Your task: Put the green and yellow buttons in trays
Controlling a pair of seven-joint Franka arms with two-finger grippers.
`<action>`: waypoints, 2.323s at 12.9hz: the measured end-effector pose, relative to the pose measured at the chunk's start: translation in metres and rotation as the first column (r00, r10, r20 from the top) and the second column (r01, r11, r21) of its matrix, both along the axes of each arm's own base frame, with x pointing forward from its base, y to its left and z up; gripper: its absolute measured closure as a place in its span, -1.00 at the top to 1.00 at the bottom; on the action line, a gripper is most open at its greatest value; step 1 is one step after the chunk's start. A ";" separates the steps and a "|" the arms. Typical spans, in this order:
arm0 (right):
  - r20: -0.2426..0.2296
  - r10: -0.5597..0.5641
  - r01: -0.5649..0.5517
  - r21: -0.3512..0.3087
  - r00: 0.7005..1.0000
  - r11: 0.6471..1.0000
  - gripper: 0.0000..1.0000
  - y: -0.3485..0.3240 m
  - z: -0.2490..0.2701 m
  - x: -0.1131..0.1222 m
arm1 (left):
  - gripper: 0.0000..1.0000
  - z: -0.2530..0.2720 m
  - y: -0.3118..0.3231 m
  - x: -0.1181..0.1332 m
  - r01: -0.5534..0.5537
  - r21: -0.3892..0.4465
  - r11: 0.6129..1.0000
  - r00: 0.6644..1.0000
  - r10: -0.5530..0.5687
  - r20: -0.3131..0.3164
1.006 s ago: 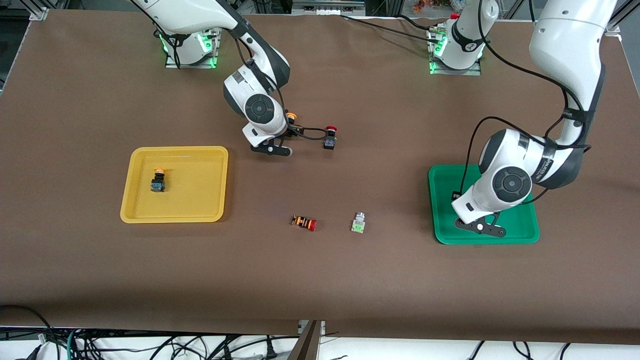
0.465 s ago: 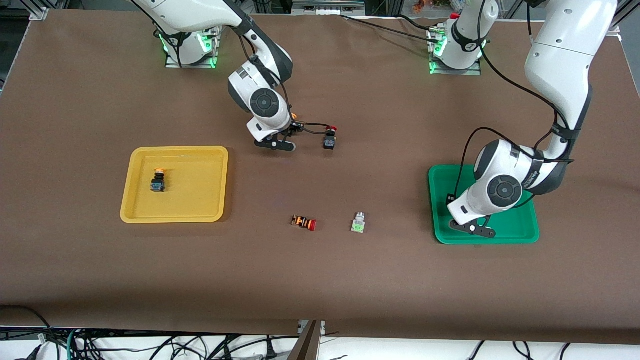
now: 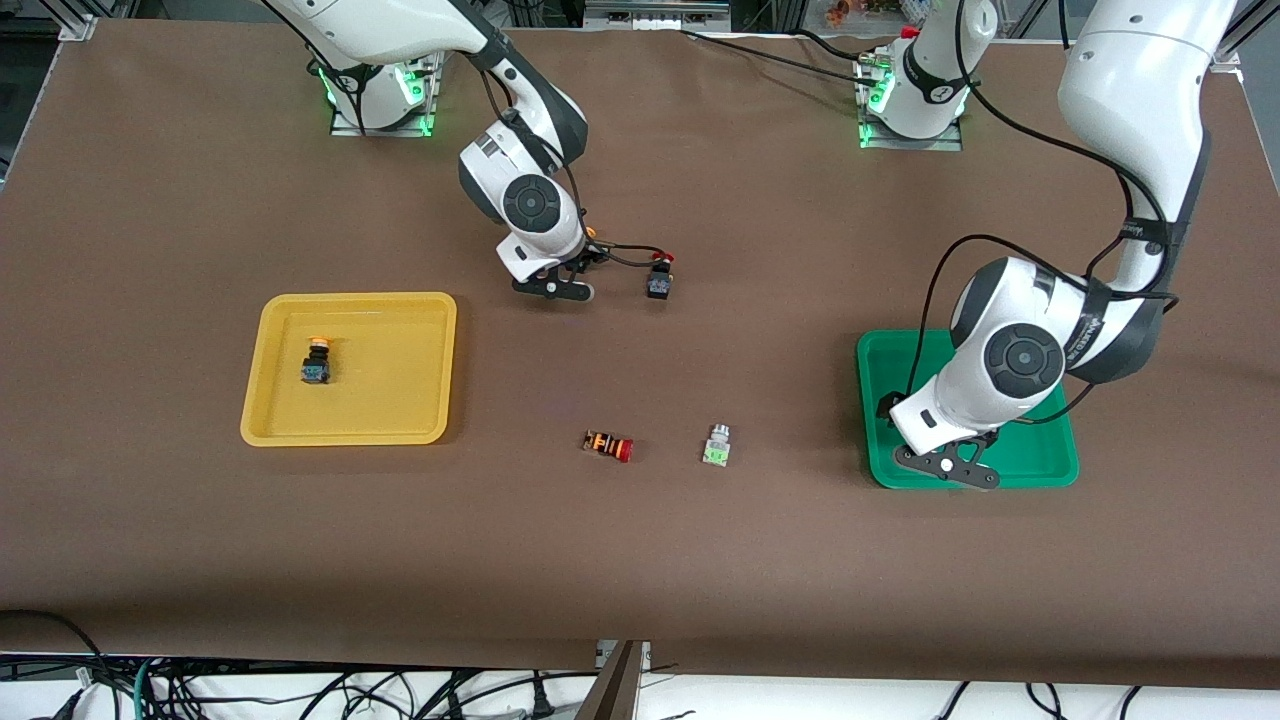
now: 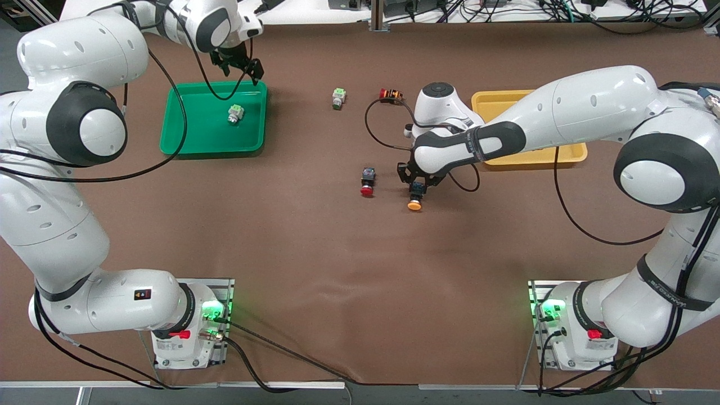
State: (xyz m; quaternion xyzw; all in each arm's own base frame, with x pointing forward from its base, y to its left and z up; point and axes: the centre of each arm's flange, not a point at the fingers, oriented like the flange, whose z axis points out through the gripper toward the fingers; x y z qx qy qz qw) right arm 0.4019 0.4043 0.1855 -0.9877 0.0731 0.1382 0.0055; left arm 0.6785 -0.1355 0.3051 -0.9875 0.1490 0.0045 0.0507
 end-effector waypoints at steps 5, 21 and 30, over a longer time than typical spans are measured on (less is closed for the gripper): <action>0.006 0.058 -0.058 -0.050 0.998 0.997 -0.18 -0.068 0.063 0.087 | 1.00 0.015 -0.112 -0.002 0.117 -0.059 0.991 0.992 -0.114 0.050; 0.006 0.273 -0.273 0.030 0.962 0.962 0.61 -0.283 0.019 0.202 | 1.00 -0.124 -0.243 -0.024 0.058 -0.200 0.978 0.981 -0.019 0.193; 0.031 0.265 -0.264 -0.028 0.964 0.964 1.00 -0.323 0.237 0.217 | -0.17 -0.086 -0.191 -0.004 0.038 -0.094 0.995 0.990 -0.025 0.138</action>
